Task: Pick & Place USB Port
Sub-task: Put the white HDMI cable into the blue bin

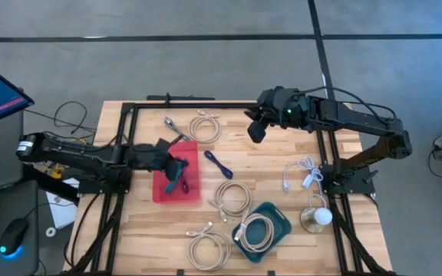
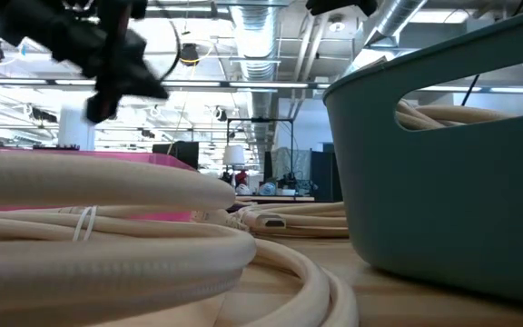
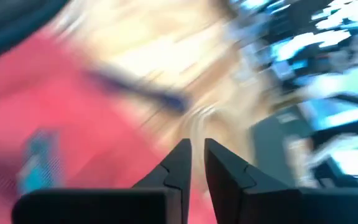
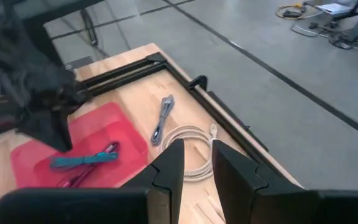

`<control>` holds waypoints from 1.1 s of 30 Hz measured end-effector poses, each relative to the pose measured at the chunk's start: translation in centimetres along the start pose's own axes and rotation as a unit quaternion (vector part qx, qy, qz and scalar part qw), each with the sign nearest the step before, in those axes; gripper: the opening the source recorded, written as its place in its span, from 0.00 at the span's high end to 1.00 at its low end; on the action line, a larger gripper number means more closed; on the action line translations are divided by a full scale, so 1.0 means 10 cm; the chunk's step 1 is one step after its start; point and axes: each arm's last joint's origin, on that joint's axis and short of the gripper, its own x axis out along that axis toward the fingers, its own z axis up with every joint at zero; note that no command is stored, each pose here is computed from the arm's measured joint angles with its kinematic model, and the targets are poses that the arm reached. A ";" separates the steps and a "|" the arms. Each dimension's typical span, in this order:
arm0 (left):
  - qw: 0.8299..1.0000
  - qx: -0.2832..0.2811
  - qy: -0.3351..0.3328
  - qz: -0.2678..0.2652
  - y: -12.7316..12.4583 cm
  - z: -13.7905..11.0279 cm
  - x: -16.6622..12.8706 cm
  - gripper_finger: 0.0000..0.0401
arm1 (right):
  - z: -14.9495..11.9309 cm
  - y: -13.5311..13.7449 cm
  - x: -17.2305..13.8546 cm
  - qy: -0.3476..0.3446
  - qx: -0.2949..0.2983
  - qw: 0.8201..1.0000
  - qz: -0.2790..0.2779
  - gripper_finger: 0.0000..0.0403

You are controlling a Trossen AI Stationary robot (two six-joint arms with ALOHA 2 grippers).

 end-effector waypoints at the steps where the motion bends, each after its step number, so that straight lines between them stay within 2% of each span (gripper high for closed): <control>1: 0.999 0.015 -0.019 -0.022 -0.04 0.04 0.00 0.91 | -0.01 0.01 -0.01 0.003 -0.005 1.000 0.006 0.81; 5: 0.991 0.068 -0.082 -0.087 -0.18 0.15 -0.03 0.94 | -0.03 0.07 -0.03 0.010 -0.013 1.000 0.019 0.81; 8: 0.983 0.098 -0.108 -0.116 -0.23 0.20 -0.05 0.96 | -0.05 0.09 -0.08 0.014 -0.019 0.999 0.026 0.81; 15: 0.968 0.101 -0.162 -0.162 -0.32 0.29 -0.10 0.99 | -0.03 0.11 -0.41 -0.014 -0.020 0.998 0.056 0.81; 21: 0.932 0.116 -0.258 -0.226 -0.46 0.44 -0.24 0.97 | 0.00 0.05 -0.76 -0.054 -0.011 0.995 0.084 0.81; 26: 0.904 0.151 -0.315 -0.245 -0.51 0.50 -0.32 0.98 | 0.02 -0.02 -0.98 -0.081 -0.002 0.992 0.100 0.81; 33: 0.895 0.141 -0.334 -0.259 -0.53 0.53 -0.36 0.97 | 0.01 -0.06 -1.08 -0.085 -0.001 0.991 0.108 0.81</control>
